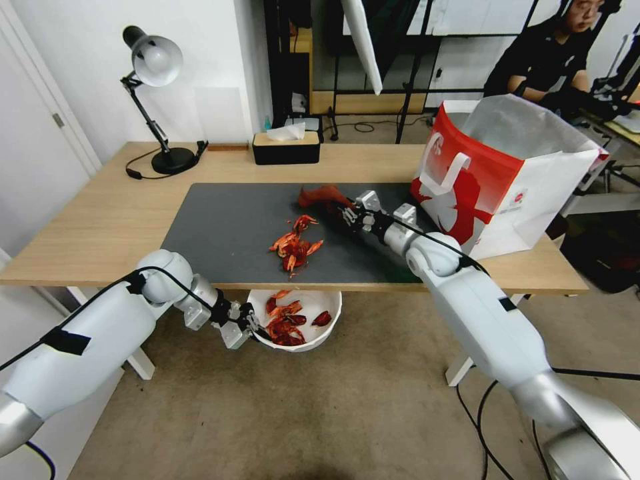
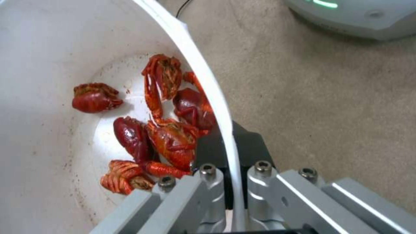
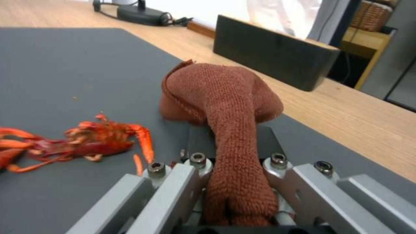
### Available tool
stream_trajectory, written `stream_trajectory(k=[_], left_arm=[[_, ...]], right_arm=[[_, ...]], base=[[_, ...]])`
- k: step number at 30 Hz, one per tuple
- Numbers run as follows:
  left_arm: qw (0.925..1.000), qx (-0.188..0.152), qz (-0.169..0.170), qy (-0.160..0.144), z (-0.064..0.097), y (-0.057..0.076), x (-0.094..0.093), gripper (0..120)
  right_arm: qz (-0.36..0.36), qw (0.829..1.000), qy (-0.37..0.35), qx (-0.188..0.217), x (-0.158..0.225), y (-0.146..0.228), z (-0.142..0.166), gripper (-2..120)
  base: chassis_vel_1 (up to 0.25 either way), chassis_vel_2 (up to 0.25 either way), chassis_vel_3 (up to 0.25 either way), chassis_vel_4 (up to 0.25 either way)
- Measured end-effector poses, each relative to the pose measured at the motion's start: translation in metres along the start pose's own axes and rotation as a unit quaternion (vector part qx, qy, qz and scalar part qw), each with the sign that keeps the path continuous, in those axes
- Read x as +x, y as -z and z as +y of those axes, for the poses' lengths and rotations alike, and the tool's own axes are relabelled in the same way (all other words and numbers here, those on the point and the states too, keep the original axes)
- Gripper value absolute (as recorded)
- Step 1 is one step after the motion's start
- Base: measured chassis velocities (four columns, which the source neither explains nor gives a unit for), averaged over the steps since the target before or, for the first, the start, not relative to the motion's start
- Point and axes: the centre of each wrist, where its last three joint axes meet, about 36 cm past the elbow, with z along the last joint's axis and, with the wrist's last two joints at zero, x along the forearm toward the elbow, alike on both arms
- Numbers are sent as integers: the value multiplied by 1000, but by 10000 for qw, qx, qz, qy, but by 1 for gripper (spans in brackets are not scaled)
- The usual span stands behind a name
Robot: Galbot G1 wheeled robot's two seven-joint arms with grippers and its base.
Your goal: Sweep shrimp from table into container with towel, then put container into takeout bag.
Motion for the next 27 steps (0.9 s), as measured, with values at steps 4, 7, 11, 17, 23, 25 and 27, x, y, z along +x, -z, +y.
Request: stream_trajectory(k=[4, 7, 11, 17, 23, 25, 27], left_arm=[[10000, 36, 0, -2, -4, 0, 0, 0], [10000, 38, -1, -1, -5, 0, 1, 0], [10000, 38, -2, 1, -6, -1, 1, 0], [10000, 36, -4, 3, -5, -1, 1, 0], [10000, 38, -8, 7, -6, -1, 1, 0], [10000, 48, -9, 10, -7, -1, 1, 0], [10000, 53, -10, 10, -8, -1, 1, 0]], right_arm=[[93, 9997, 213, 43, -13, 0, -12, 7], [166, 9987, 465, 91, -19, -2, -24, 7], [160, 9962, 846, 156, -23, 0, -36, 7], [152, 9946, 1013, 160, -26, 3, -39, 7], [157, 9907, 1344, 143, -30, 6, -43, 7], [193, 9878, 1535, 156, -31, 6, -45, 7], [211, 9868, 1597, 159, -31, 5, -45, 7]], base=[[0, 0, 0, 0], [0, 0, 0, 0], [0, 0, 0, 0], [0, 0, 0, 0], [0, 0, 0, 0], [0, 0, 0, 0], [0, 0, 0, 0]])
